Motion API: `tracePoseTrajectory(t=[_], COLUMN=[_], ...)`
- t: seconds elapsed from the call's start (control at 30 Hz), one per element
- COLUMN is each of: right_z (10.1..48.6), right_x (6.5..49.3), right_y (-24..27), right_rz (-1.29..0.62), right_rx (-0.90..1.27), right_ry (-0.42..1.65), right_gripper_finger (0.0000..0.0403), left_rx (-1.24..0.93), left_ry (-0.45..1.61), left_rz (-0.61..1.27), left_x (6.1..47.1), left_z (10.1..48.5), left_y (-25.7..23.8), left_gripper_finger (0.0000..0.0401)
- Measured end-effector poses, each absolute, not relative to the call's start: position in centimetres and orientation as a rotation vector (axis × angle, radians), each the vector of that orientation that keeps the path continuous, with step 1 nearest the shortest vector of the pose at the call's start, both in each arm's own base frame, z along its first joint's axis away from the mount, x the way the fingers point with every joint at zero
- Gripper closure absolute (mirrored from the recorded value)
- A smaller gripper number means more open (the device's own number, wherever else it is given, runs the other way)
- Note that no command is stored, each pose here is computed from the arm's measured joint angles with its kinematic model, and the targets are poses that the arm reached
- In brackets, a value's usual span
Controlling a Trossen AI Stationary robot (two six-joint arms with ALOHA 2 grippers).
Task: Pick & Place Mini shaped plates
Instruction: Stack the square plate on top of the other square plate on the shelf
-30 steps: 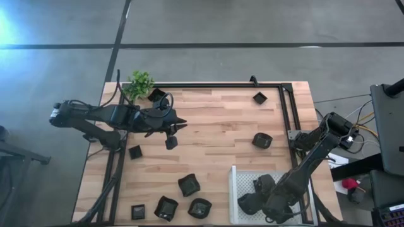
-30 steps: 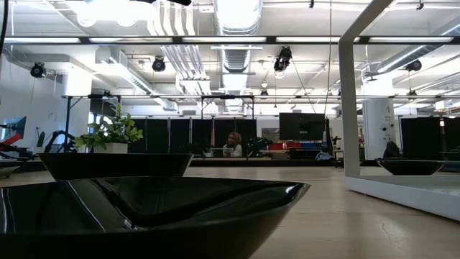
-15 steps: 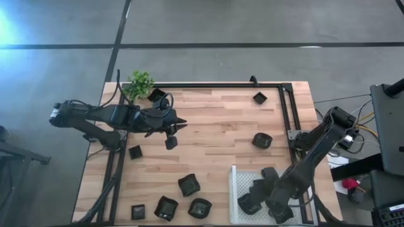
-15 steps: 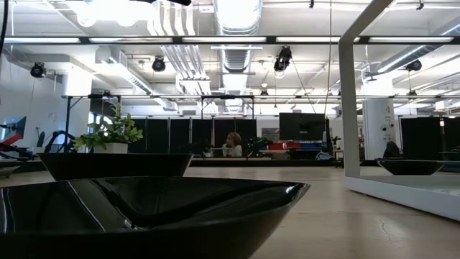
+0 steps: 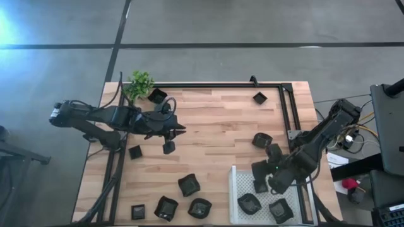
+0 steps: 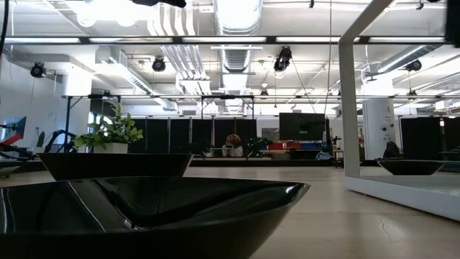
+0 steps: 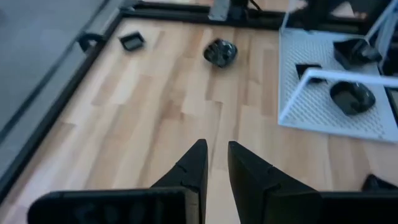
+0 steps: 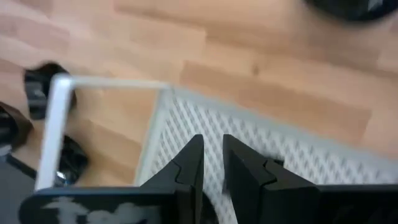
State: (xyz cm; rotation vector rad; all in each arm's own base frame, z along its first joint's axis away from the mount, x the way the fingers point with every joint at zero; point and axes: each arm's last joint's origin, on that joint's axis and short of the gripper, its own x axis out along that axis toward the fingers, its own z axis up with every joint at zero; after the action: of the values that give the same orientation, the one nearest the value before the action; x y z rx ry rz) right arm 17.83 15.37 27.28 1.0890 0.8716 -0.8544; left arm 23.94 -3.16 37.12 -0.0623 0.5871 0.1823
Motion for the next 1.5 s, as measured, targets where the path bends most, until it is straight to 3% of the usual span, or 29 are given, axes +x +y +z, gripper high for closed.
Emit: tracePoseTrajectory(t=[0.23,0.53,1.0,1.5], right_z=[29.0,30.8,31.8,31.8], right_x=[17.7,16.9,16.2,16.2], right_y=[13.1,11.1,10.2,10.2], right_rz=[-0.819,-0.76,-0.73,-0.716], right_rx=[1.033,0.927,0.877,0.838], right_ry=[0.719,0.578,0.526,0.537], right_gripper_finger=[0.0344,0.0342,0.0342,0.0342], left_rx=[-0.202,-0.382,-0.948,-1.081], left_ry=[0.678,0.836,1.127,1.26], left_rz=[0.166,0.298,0.84,1.071], left_x=[23.6,22.5,18.9,17.0], left_z=[34.9,32.0,27.5,22.1], left_y=[-4.3,-4.5,-4.1,-3.9], left_gripper_finger=[0.0343,0.0343,0.0343,0.0343])
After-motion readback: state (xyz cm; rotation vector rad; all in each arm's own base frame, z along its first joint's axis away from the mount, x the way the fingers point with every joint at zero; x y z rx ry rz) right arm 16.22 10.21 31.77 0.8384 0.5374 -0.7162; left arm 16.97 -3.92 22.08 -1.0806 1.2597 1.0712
